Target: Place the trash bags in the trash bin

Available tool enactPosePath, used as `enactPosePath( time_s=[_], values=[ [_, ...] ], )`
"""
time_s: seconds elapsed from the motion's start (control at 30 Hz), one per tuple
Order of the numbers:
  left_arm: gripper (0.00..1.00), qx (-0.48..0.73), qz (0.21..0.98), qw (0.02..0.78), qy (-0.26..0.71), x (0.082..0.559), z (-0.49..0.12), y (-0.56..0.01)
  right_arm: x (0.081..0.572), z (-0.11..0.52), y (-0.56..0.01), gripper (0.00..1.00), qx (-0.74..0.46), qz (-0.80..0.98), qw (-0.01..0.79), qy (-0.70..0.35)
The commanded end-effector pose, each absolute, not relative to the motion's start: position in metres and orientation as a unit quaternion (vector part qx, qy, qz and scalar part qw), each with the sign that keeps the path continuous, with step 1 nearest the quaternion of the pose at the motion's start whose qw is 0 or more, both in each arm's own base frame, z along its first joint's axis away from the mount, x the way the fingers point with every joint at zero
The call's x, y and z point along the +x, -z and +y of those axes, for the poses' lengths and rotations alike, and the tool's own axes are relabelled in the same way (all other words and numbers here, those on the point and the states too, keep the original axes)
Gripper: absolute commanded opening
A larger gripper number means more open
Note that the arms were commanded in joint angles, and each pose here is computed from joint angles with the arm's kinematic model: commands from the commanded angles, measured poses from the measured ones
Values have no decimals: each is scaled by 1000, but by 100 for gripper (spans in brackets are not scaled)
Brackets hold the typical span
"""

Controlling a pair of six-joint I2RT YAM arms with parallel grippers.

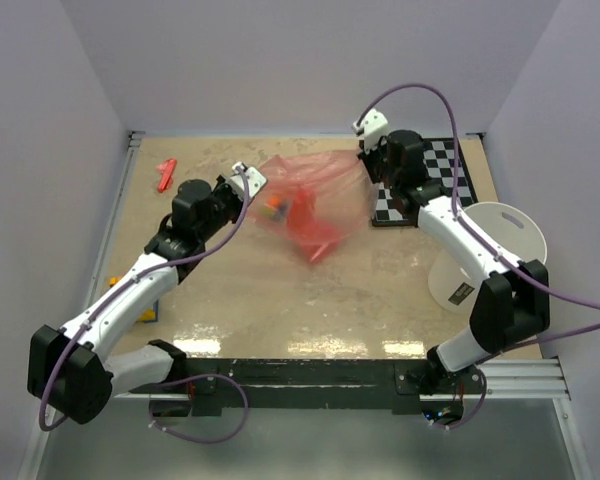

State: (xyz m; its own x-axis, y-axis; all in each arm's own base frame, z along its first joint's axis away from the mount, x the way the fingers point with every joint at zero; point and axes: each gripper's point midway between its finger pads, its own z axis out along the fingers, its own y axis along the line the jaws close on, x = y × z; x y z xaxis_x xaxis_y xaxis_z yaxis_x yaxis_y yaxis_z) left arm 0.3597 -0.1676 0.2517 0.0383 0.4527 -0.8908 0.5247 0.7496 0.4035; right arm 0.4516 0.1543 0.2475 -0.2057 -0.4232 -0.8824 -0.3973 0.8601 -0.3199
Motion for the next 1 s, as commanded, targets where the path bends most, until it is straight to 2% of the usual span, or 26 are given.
enactPosePath(
  time_s=[0.0, 0.23, 0.47, 0.63, 0.77, 0.97],
  values=[
    [0, 379, 636, 664, 104, 364, -206, -315, 486, 161, -357, 0, -200, 703, 682, 12],
    [0, 371, 647, 666, 19, 388, -176, -329, 501, 129, -350, 0, -137, 715, 682, 67],
    [0, 359, 684, 634, -31, 389, -143, -308, 506, 104, -333, 0, -103, 731, 667, 101],
    [0, 360, 684, 635, 14, 387, -158, -311, 506, 118, -328, 0, -121, 739, 659, 70],
    [0, 340, 686, 641, 46, 394, -169, -323, 504, 146, -334, 0, -158, 737, 658, 7],
    [0, 342, 680, 631, 149, 406, -210, -330, 502, 200, -317, 0, -230, 754, 609, -88]
  ],
)
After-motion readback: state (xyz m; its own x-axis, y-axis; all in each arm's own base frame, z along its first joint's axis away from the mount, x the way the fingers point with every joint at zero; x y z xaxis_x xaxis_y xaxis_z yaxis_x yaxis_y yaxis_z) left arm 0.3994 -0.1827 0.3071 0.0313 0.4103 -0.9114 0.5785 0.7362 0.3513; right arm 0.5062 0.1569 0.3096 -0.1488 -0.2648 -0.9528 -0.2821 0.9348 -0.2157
